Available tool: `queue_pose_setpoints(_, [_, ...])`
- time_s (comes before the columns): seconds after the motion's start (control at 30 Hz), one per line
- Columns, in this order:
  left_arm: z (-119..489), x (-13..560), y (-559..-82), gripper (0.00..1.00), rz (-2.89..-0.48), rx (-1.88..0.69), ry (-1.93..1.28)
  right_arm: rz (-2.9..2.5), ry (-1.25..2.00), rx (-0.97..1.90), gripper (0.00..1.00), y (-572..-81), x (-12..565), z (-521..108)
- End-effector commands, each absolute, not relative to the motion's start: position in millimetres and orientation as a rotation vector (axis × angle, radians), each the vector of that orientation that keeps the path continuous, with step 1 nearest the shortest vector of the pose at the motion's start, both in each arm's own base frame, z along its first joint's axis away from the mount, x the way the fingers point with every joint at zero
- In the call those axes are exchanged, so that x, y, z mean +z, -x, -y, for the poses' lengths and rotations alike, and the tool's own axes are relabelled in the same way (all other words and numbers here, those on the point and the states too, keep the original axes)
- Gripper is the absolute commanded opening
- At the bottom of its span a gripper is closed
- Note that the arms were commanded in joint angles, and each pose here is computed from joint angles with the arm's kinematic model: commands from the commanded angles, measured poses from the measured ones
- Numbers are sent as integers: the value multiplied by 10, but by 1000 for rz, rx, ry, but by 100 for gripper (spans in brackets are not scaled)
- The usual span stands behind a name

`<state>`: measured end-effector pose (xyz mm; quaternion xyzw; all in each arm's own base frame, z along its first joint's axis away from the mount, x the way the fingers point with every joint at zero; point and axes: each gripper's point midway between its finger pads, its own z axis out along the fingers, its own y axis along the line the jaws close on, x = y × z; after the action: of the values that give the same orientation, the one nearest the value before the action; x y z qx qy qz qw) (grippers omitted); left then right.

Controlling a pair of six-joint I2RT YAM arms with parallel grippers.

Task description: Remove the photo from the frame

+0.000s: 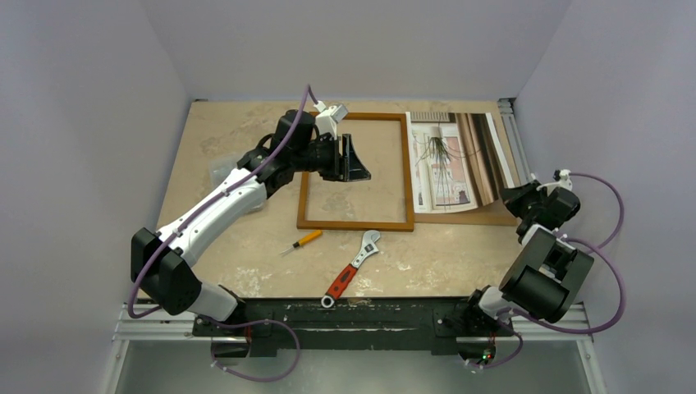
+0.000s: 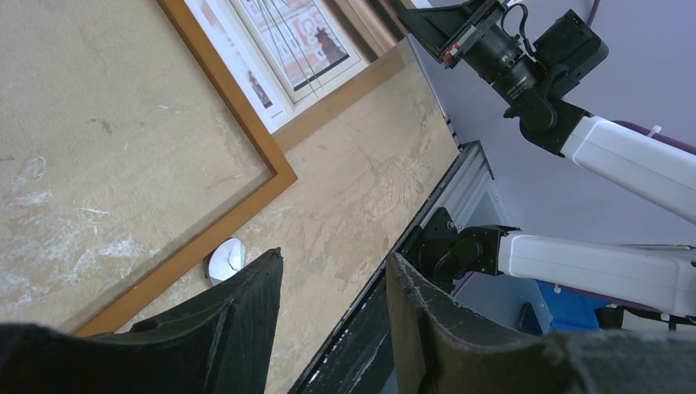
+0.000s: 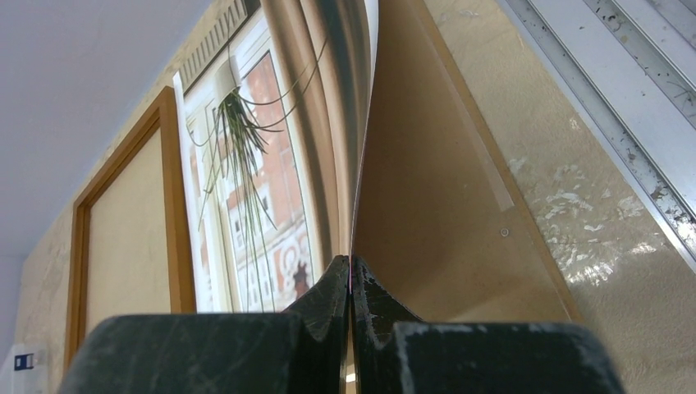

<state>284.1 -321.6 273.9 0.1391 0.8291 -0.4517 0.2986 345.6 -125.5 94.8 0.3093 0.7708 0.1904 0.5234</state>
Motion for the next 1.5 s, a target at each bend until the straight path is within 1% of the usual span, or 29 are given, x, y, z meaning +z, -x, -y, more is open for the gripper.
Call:
queue_pose_setpoints(0.0, [3267, 2833, -2836, 47, -2160, -1233, -388, -1836, -730, 415, 2, -3500, 1018, 1332])
queue_pose_setpoints(0.17, [3266, 2836, -2833, 47, -2160, -1237, -387, -1863, -795, 353, 15, -3440, 941, 1414])
queue_pose_setpoints(0.23, [3267, 2840, -2829, 47, -2159, -1240, -387, -1871, -825, 321, 24, -3403, 915, 1452])
queue_pose_setpoints(0.3, [3271, 2839, -2829, 47, -2160, -1242, -387, -1882, -854, 287, 30, -3374, 894, 1500])
queue_pose_setpoints(0.43, [3267, 2841, -2829, 47, -2158, -1239, -387, -1921, -944, 160, 41, -3255, 838, 1637])
queue_pose_setpoints(0.5, [3269, 2830, -2832, 47, -2160, -1238, -388, -1949, -986, 37, 46, -3188, 843, 1723])
queue_pose_setpoints(0.7, [3282, 2792, -2843, 47, -2172, -1239, -384, -2040, -1001, -248, 53, -3041, 995, 1778])
queue_pose_setpoints(0.83, [3284, 2752, -2858, 48, -2181, -1234, -382, -2081, -943, -301, 55, -3070, 1078, 1562])
queue_pose_setpoints(0.97, [3276, 2714, -2877, 47, -2185, -1209, -384, -2105, -787, -248, 56, -3221, 1243, 1094])
queue_pose_setpoints(1.17, [3201, 2742, -2921, 47, -2162, -1131, -400, -2091, -505, 64, 58, -3333, 1659, -7])
queue_pose_setpoints(1.27, [3111, 2871, -2926, 48, -2112, -1068, -406, -2076, -390, 202, 61, -3222, 1946, -485])
queue_pose_setpoints(1.3, [3068, 2933, -2930, 48, -2087, -1034, -406, -2072, -352, 250, 64, -3173, 2059, -620])
queue_pose_setpoints(1.37, [2955, 3107, -2917, 48, -2034, -977, -399, -2049, -300, 310, 67, -3049, 2348, -776])
queue_pose_setpoints(1.47, [2751, 3466, -2832, 49, -1937, -919, -388, -1959, -240, 388, 69, -2844, 2867, -845])
